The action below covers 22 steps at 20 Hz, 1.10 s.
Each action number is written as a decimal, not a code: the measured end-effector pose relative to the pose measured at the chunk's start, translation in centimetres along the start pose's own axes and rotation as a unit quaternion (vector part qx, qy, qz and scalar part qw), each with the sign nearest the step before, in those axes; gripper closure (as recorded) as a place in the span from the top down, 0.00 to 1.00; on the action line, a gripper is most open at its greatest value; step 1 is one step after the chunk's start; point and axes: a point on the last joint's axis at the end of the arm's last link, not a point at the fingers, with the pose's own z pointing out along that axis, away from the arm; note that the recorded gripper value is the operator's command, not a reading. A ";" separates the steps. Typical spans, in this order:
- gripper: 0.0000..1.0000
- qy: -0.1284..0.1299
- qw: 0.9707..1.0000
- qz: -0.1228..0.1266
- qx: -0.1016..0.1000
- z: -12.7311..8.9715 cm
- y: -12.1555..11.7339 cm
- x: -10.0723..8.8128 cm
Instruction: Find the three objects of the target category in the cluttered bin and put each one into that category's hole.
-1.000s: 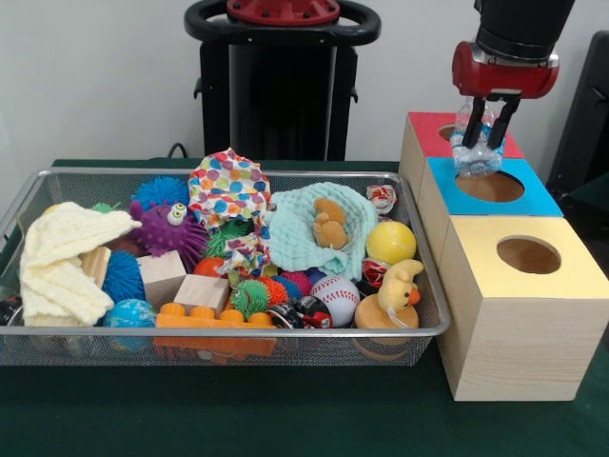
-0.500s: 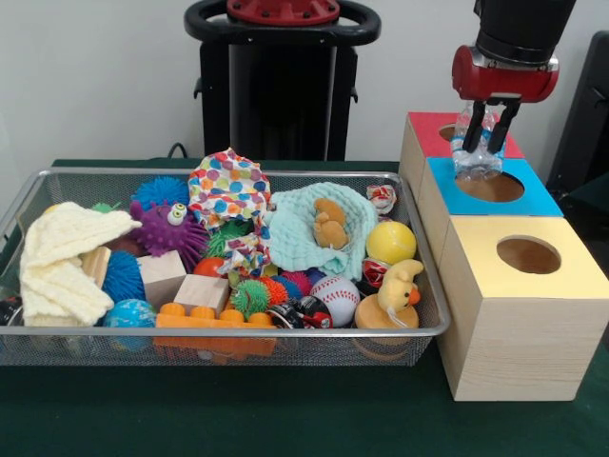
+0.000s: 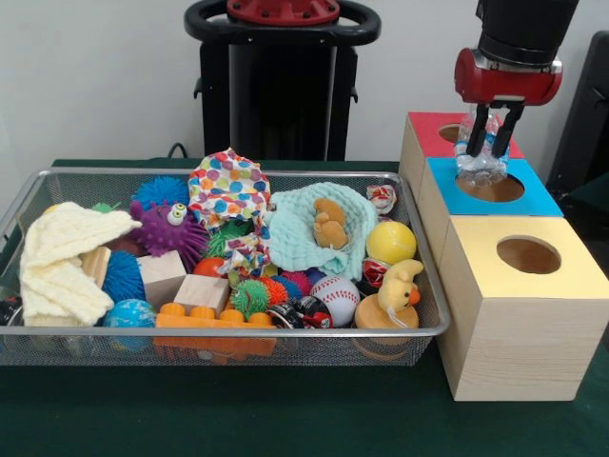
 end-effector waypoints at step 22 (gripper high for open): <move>0.00 -0.013 1.000 0.005 -0.001 0.0 0.0 -0.5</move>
